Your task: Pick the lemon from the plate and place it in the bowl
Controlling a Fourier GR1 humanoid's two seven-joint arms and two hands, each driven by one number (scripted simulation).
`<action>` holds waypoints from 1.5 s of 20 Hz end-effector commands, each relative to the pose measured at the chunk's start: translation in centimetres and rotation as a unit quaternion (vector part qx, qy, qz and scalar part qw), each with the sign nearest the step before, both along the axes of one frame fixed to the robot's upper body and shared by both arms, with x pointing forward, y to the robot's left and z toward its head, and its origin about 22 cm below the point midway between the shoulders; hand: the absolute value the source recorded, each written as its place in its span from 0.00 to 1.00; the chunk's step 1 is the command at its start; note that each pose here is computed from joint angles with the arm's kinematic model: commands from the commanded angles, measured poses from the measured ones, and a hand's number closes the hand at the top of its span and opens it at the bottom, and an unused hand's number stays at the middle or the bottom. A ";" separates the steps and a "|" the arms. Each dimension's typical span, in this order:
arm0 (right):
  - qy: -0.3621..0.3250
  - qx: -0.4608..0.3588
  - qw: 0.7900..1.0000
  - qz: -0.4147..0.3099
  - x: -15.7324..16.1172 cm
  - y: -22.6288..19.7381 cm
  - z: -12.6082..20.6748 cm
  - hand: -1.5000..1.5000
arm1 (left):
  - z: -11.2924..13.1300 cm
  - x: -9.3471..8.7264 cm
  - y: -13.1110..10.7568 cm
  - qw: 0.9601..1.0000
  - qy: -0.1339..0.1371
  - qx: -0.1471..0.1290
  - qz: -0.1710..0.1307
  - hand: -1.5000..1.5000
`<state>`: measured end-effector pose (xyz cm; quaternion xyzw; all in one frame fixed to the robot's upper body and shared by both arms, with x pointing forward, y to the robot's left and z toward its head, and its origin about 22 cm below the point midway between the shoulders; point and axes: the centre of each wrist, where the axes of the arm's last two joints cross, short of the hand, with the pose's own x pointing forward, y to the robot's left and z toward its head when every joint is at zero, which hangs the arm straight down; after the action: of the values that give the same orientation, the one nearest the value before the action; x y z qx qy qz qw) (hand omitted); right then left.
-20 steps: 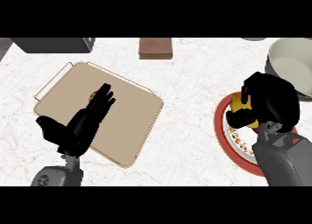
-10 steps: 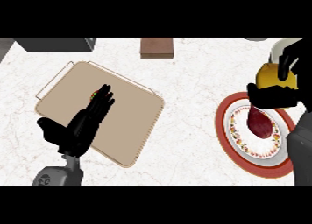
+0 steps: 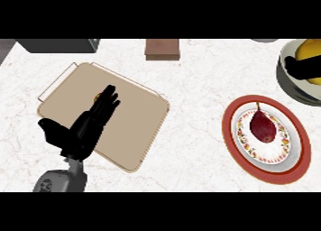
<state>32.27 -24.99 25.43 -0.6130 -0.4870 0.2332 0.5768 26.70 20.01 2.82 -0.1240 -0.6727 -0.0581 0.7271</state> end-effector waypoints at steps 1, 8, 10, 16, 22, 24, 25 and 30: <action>-0.031 0.027 0.999 -0.012 2.0 -4.1 -0.3 1.00 | 0.1 -0.1 1.1 1.000 0.004 0.001 -0.004 0.50; -0.029 0.010 0.999 -0.022 6.1 -9.8 -2.5 1.00 | -1.1 0.1 0.1 1.000 0.000 0.007 -0.005 0.50; -0.016 -0.001 1.000 -0.026 6.5 -11.5 -5.1 1.00 | 0.7 0.0 0.7 1.000 -0.003 0.003 -0.012 0.50; 0.001 -0.031 0.998 -0.046 8.5 -14.0 -9.6 1.00 | -0.2 0.5 -0.5 1.000 -0.006 0.008 -0.019 0.50; 0.102 0.036 0.985 -0.132 8.1 -17.4 -11.7 1.00 | 0.0 0.0 -0.3 0.999 -0.012 -0.007 -0.030 0.50; 0.080 0.065 0.985 -0.139 7.7 -19.1 -10.6 0.00 | 0.5 -0.6 -1.6 0.999 -0.020 -0.001 -0.030 0.50; 0.073 0.077 0.986 -0.132 7.6 -19.3 -11.1 0.00 | 0.5 -0.2 -1.3 0.999 -0.013 -0.002 -0.033 0.50; 0.000 0.131 0.988 -0.083 7.2 -20.1 -11.5 0.00 | 0.3 1.5 -0.6 0.999 -0.012 -0.007 -0.029 0.50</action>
<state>39.85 -44.39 14.67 -0.5909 -0.4185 0.1603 0.6708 27.13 18.89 3.36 -0.1430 -0.6789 -0.0819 0.7155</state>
